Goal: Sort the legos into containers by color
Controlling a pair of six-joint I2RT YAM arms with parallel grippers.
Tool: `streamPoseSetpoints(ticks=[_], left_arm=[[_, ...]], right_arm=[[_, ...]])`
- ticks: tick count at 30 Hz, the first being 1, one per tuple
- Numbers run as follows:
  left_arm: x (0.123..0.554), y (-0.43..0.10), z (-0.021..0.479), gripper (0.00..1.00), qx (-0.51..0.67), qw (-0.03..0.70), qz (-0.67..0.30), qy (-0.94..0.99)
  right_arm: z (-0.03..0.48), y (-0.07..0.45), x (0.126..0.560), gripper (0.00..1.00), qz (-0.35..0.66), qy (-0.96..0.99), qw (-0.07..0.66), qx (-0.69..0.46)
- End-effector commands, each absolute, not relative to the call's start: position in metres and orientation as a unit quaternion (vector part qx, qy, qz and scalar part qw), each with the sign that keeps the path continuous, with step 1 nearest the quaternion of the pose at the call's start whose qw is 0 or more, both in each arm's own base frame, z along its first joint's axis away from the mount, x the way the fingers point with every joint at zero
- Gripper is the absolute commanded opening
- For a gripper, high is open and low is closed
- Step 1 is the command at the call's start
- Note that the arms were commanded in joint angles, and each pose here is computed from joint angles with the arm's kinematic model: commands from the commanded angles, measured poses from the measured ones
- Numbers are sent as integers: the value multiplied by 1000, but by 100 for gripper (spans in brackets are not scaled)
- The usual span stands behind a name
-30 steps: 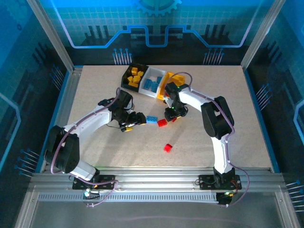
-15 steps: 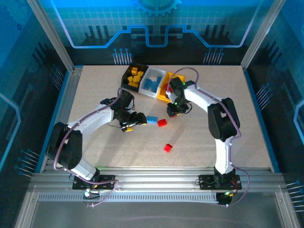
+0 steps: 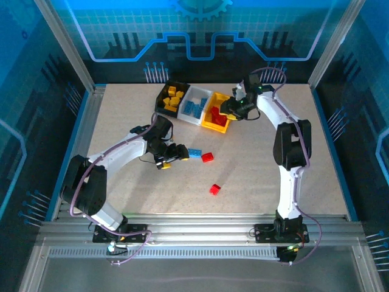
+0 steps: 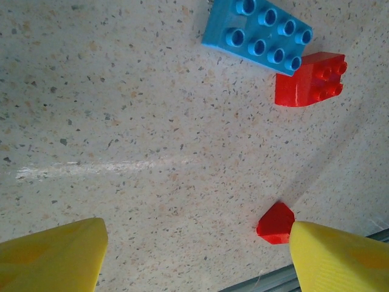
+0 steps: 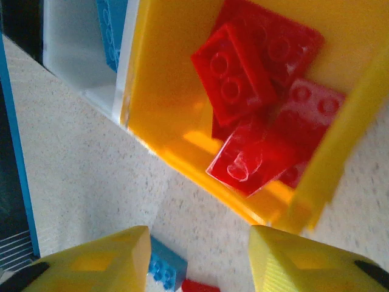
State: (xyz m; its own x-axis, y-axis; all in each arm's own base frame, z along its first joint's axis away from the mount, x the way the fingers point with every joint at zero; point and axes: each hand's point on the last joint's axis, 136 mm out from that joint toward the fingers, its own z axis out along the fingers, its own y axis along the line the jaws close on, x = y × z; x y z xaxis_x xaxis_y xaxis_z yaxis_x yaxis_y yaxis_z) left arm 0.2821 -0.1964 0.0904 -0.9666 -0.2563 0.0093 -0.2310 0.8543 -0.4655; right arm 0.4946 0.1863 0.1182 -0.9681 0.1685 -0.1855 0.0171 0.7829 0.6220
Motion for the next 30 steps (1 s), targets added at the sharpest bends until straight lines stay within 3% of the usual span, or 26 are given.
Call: streamPoseSetpoints(ticks=[1,9,21,30], left_arm=[[281,-197,101,79,-128,32,-240,962],[284,-200,101,79,-127,34,-242,961],[293,-215,100,80,-109,40,-250,961],[282,-229,91,80,-77,33,-227,970]], right_arm=[[118,199,506,52,357,926,96,75],[139,195,480,55,333,937,102,41],[114,202,316,62,219,967,53,-116],[68,219,223,63,142,963,31,-229]])
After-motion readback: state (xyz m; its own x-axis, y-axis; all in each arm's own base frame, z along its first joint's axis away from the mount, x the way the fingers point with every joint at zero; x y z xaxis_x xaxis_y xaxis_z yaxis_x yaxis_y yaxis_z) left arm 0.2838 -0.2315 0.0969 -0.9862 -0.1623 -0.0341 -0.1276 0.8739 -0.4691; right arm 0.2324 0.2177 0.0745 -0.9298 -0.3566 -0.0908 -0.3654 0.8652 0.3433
